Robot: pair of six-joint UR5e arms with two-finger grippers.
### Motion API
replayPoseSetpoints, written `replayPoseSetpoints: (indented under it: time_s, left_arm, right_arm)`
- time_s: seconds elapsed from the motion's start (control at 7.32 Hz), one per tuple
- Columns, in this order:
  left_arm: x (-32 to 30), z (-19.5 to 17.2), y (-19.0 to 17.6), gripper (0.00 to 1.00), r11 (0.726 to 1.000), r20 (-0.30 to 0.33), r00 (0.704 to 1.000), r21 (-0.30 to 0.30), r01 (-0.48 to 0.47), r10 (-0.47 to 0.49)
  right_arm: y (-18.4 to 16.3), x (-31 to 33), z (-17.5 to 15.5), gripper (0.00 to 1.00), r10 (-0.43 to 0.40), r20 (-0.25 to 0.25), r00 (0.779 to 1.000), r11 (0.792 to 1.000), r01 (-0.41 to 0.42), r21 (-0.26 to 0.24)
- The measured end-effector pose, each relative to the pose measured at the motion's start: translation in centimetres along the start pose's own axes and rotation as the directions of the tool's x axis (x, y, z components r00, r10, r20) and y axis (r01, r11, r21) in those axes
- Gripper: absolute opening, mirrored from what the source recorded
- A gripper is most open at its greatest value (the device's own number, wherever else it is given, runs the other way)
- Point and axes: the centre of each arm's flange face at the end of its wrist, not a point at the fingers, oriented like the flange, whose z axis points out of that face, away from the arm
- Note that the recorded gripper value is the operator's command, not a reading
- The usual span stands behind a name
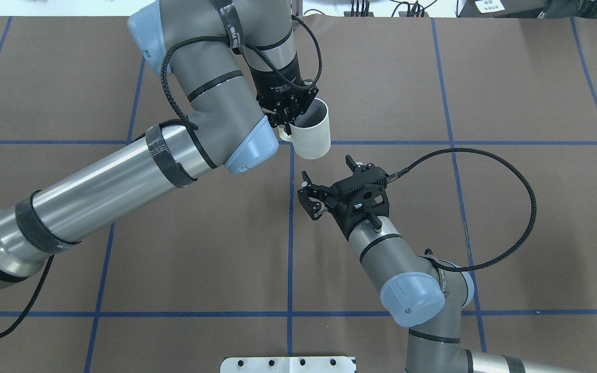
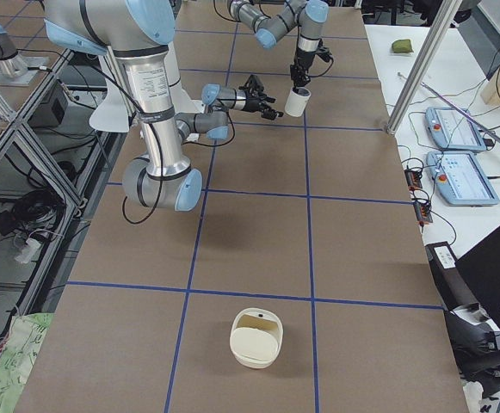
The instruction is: Left arm hands cup to right arm to dump lemon
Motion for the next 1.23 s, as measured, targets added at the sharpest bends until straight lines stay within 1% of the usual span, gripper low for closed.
replayPoseSetpoints:
  time_s: [0.41,0.96,1.23]
  left_arm:
    - [0.3,0.8,2.2,0.00,1.000,0.008,1.000,-0.020,-0.018,0.018]
    - [0.5,0.7,3.2,0.00,0.999,0.001,1.000,-0.026,-0.031,0.031]
    - [0.5,1.3,3.8,0.00,0.999,0.007,0.999,-0.034,-0.035,0.035]
  right_arm:
    - [0.2,0.5,0.5,0.98,-0.007,-0.015,1.000,1.000,0.007,0.002]
    - [0.4,0.5,0.8,0.98,-0.011,-0.020,1.000,1.000,0.011,0.001]
    - [0.3,0.4,1.0,0.98,-0.013,-0.022,1.000,1.000,0.013,0.002]
